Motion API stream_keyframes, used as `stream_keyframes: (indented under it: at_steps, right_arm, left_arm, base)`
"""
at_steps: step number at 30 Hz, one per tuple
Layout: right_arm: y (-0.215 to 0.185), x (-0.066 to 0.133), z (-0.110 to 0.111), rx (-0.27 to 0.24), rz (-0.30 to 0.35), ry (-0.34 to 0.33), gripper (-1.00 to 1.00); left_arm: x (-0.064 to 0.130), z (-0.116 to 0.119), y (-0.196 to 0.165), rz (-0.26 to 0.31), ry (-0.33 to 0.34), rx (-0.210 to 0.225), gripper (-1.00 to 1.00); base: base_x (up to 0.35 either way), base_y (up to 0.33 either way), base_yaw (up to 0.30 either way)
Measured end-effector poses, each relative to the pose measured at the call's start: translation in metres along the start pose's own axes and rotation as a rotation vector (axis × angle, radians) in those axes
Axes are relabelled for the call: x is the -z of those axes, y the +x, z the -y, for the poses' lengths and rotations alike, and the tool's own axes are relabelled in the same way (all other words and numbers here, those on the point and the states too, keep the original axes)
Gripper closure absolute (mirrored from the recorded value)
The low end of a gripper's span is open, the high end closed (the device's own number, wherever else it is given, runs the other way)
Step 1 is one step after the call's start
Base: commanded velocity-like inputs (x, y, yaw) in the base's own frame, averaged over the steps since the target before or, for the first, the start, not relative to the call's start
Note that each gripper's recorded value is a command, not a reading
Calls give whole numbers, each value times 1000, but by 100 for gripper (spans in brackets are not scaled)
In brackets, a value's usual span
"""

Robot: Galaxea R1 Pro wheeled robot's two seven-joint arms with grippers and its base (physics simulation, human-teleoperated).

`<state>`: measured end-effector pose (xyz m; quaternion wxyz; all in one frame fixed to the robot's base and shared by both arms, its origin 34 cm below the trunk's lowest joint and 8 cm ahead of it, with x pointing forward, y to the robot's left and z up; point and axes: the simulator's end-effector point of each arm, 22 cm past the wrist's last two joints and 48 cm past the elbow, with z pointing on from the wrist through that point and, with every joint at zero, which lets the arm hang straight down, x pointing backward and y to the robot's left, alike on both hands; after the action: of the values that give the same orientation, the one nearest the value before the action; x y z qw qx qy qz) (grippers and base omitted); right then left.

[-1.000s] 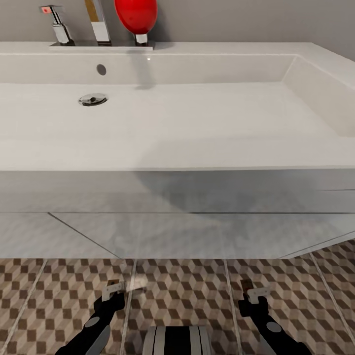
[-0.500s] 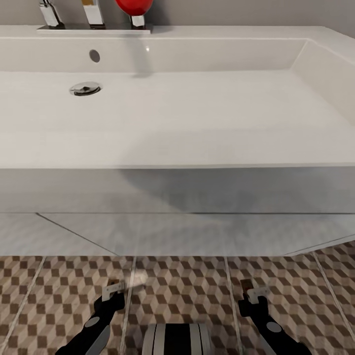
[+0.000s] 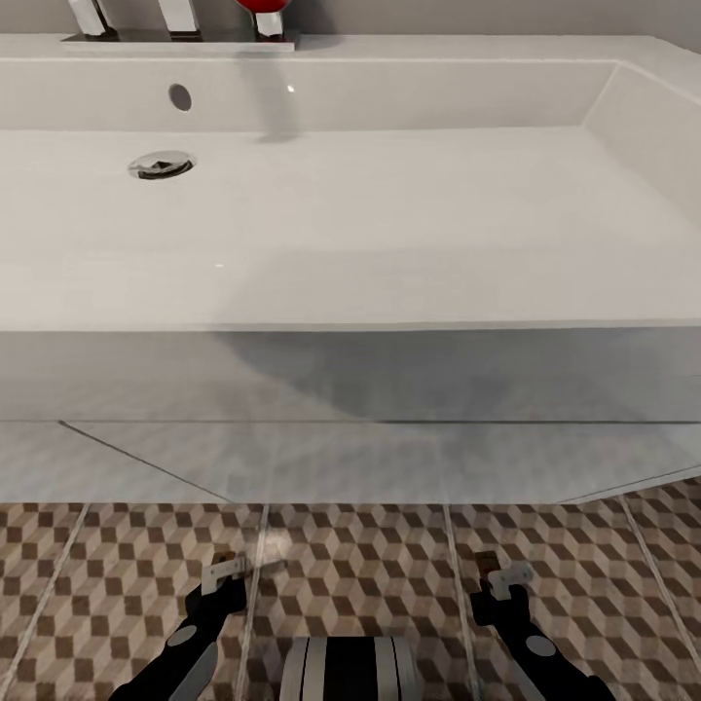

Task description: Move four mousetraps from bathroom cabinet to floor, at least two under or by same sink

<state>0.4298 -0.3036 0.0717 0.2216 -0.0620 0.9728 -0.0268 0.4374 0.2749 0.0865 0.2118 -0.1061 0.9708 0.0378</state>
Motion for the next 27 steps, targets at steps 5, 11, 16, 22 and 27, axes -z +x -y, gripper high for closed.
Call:
stream_keyframes:
  at_steps: [5, 11, 16, 22, 27]
  right_arm:
    - [9, -2, -1, 1, -16, -2, 100]
    - [9, -2, -1, 1, -16, -3, 100]
    - [9, -2, -1, 1, -16, -2, 100]
    - [9, -2, -1, 1, -16, -2, 100]
    - [9, -2, -1, -1, -16, -2, 100]
  left_arm:
    - [-3, -1, 9, -16, -3, -2, 100]
    - [-3, -2, 9, -15, -3, -2, 100]
    - [-3, -2, 8, -15, -3, -2, 100]
    - [-3, -2, 8, -15, -3, -2, 100]
    - [-3, -1, 8, -14, -3, -2, 100]
  base:
    - [0, 0, 0]
    - [0, 0, 0]
    - [0, 0, 0]
    - [0, 0, 0]
    - [0, 0, 0]
